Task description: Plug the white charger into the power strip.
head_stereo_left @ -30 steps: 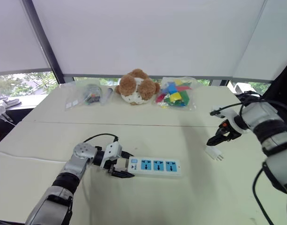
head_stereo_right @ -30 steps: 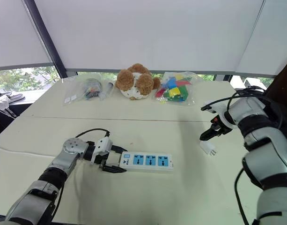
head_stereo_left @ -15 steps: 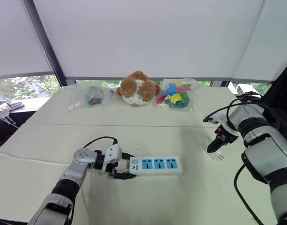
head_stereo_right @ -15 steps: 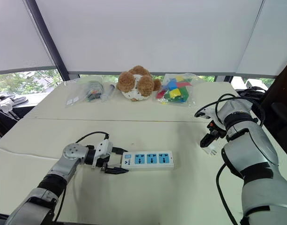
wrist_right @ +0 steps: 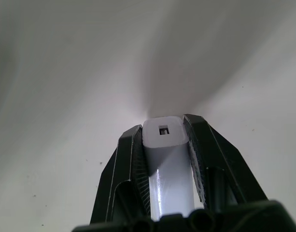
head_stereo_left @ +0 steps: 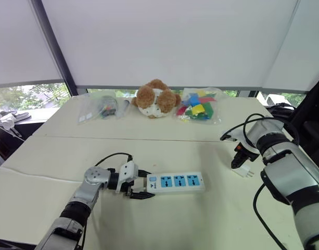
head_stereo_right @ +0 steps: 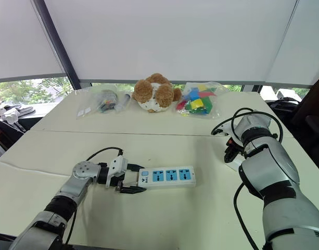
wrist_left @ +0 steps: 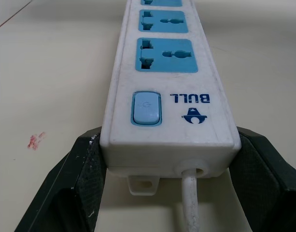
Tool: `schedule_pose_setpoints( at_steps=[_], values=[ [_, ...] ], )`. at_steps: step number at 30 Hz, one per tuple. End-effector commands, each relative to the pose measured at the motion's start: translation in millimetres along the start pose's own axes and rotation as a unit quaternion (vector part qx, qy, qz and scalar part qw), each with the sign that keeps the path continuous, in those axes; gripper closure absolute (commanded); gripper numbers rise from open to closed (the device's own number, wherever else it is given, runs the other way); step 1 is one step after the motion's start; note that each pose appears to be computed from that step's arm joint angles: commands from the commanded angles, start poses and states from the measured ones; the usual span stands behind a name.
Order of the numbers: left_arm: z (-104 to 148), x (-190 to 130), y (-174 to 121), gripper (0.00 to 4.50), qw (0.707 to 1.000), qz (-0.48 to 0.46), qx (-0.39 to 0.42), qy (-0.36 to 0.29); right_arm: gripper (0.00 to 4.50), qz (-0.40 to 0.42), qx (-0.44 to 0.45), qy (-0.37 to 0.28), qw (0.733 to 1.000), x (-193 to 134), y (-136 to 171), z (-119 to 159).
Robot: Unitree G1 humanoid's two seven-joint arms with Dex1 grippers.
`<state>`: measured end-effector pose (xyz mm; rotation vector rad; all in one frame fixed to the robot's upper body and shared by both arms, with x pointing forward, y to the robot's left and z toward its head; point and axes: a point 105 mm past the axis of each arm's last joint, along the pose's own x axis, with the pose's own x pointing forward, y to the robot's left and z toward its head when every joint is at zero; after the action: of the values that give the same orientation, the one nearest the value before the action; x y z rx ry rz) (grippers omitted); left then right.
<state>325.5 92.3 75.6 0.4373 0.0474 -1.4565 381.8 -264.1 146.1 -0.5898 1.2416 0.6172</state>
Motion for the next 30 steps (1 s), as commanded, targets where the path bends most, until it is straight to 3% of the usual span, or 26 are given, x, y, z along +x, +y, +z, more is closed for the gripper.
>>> schedule_pose_setpoints(
  at_steps=[1,8,13,26,29,30],
  values=[
    [-20.1,13.8,-11.1,1.49,0.999,-0.019,-0.022,0.039,3.79,0.001,0.001,-0.017,1.000,-4.5,0.5,6.1],
    [-19.2,20.5,-6.5,1.49,0.999,-0.014,-0.018,0.034,3.79,0.018,-0.012,-0.012,1.000,-4.9,2.0,1.6],
    [-20.3,20.9,-6.4,1.49,0.999,-0.015,-0.020,0.034,1.41,0.017,-0.010,-0.012,1.000,-5.9,1.3,0.3],
    [-20.8,20.4,-2.1,1.49,0.999,-0.007,-0.018,0.034,1.41,0.009,-0.011,0.011,1.000,-1.0,-0.4,-6.5],
    [-21.7,20.1,-2.2,1.49,0.999,-0.004,-0.020,0.034,2.23,0.010,-0.011,0.008,1.000,0.2,-0.1,-6.0],
    [-21.8,20.0,-2.1,1.49,0.999,-0.004,-0.020,0.034,2.71,0.013,-0.013,0.008,1.000,0.5,0.7,-5.5]
  ],
)
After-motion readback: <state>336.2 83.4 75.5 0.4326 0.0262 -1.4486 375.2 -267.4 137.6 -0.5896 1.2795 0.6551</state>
